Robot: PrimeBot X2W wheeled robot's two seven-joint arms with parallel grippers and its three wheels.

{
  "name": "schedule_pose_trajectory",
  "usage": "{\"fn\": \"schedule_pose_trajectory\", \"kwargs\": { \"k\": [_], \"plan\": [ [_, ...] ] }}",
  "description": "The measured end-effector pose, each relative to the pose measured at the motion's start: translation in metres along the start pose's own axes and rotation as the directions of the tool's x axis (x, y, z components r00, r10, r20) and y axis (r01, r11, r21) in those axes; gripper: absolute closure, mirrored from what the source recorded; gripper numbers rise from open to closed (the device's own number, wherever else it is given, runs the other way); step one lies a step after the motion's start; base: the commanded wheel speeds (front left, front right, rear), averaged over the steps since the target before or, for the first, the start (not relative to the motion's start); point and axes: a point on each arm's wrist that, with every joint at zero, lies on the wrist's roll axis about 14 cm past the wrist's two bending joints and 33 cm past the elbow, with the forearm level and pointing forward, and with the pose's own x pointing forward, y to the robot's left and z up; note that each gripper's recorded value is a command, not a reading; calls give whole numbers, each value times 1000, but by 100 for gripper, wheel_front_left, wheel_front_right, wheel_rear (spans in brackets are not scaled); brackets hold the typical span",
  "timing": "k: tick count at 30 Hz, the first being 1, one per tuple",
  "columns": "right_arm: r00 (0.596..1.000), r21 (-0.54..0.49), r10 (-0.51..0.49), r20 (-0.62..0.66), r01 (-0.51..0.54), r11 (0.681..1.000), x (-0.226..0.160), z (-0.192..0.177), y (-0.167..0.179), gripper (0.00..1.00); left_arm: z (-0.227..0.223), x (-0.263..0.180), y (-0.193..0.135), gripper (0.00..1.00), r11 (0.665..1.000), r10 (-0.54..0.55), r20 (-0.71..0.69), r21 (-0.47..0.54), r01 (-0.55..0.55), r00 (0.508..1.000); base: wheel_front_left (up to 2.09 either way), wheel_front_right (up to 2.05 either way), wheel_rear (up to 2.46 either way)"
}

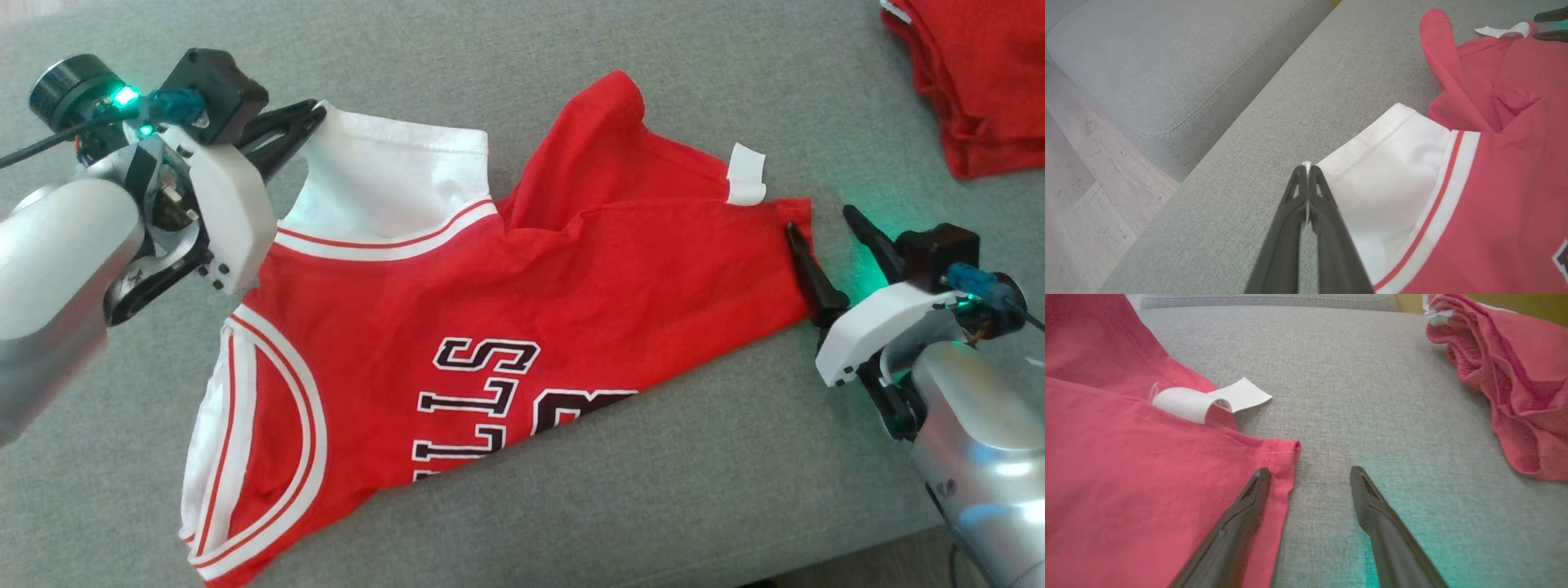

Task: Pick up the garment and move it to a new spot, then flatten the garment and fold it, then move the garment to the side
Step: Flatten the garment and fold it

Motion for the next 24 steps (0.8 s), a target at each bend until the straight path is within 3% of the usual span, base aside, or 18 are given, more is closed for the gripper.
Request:
{"fn": "schedule_pose_trajectory", "kwargs": {
  "k": [7,12,14,21,24],
  "plan": [
    [999,-33,39,-20,-40,999,6,2,7,2,0,-6,-2,100,1000,-1,3,0,1,1000,0,0,0],
    [996,-66,79,-35,-81,995,14,5,16,62,-4,-11,0,100,1000,9,-3,-6,-9,1000,0,0,0],
    [994,-84,96,-42,-99,992,17,6,19,100,-5,-13,1,100,1000,15,-4,-8,-15,1000,0,0,0],
    [994,-151,109,-6,-108,983,11,21,13,100,6,-29,10,100,998,65,75,7,-66,995,0,0,0],
    [990,-158,108,85,-93,983,7,52,8,100,20,-41,20,100,992,114,144,46,-122,983,0,0,0]
  ]
}}
